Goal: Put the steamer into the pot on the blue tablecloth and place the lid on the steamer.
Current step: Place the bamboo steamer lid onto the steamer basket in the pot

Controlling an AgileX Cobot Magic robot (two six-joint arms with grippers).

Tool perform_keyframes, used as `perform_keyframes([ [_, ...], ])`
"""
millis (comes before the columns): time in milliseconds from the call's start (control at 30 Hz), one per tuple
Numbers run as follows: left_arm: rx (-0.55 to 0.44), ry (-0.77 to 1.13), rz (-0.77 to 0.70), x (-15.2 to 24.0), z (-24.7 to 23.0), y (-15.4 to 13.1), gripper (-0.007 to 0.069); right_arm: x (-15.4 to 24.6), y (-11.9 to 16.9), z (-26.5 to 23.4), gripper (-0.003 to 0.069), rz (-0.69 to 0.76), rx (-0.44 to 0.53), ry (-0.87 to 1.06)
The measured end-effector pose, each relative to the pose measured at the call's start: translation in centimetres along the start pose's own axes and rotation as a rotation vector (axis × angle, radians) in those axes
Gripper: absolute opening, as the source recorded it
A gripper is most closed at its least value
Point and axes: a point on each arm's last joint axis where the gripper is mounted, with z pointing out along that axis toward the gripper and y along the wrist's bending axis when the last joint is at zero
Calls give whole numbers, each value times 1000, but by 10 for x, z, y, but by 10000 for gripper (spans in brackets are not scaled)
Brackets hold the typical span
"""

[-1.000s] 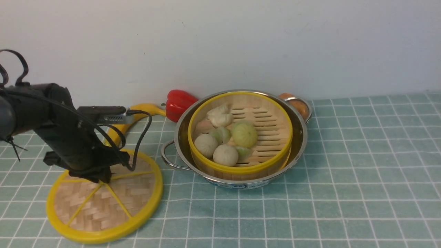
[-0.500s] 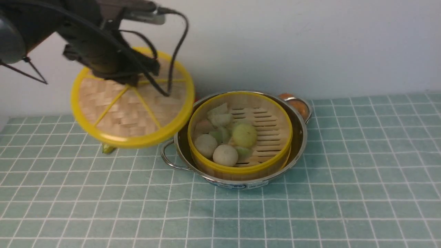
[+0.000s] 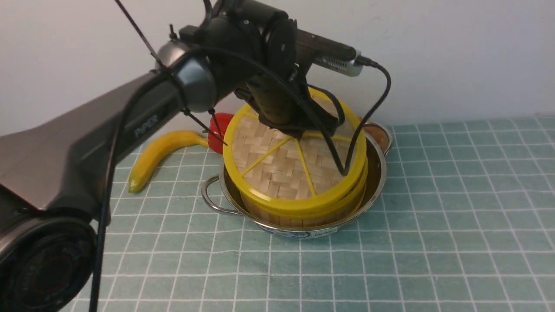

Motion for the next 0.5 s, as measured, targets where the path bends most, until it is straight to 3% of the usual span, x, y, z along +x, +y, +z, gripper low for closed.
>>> perform_keyframes([
  [500, 6, -35, 8, -3, 27, -4, 117, 0, 0, 0, 461, 13, -1, 0],
])
